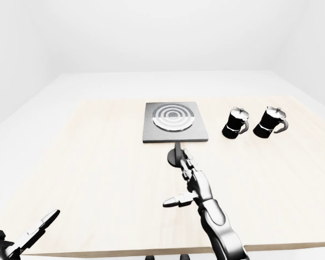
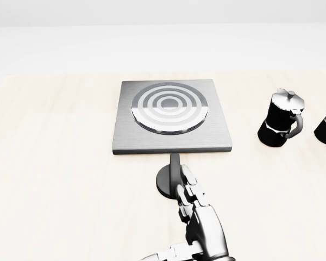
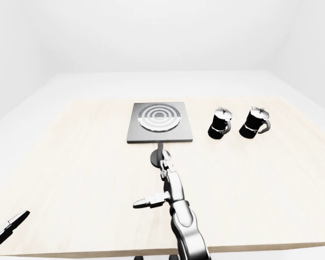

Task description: Turn off the stove.

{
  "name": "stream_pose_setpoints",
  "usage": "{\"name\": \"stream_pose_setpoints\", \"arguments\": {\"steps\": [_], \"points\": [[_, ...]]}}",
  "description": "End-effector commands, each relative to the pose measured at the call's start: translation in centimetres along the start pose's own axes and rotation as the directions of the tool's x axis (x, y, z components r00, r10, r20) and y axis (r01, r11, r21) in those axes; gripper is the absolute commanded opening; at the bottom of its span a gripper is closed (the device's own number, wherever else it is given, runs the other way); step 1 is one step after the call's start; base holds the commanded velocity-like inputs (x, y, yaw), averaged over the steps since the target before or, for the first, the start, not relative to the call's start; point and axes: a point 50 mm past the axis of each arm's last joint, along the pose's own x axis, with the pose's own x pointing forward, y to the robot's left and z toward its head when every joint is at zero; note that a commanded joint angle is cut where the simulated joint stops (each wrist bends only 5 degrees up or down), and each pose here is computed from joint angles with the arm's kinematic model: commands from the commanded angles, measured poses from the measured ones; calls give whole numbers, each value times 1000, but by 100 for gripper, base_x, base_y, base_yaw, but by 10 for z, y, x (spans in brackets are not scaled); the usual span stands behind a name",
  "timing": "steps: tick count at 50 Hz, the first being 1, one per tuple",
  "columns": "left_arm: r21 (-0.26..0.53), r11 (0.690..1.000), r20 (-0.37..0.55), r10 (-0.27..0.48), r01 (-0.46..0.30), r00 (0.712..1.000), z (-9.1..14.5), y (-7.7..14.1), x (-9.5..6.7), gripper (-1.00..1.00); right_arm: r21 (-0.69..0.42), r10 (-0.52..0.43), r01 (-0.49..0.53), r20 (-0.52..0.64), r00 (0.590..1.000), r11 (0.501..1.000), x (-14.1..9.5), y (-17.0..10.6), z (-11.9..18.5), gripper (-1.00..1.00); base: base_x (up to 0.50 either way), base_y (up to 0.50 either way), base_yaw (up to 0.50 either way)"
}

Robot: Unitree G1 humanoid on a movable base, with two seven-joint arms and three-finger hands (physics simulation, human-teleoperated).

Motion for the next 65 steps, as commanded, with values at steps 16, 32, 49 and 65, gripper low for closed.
{"name": "stream_pose_setpoints", "arguments": {"steps": [16, 32, 49, 65], "points": [[-1, 1000, 7, 0, 0, 1000, 2, 1, 0, 100, 21, -14, 15, -58, 998, 1000, 0, -6, -14, 100, 0, 0, 0], [1, 1000, -4, 0, 0, 1000, -1, 0, 0, 100, 65, -87, 86, 6, 996, 994, -4, -23, 1, 100, 0, 0, 0], [2, 1000, -3, 0, 0, 1000, -1, 0, 0, 100, 36, -23, 22, 32, 999, 999, 24, -13, 11, 100, 0, 0, 0], [-3, 1000, 3, 0, 0, 1000, 2, 1, 1, 100, 59, -26, 32, -107, 994, 998, 42, -15, -17, 100, 0, 0, 0]]}}
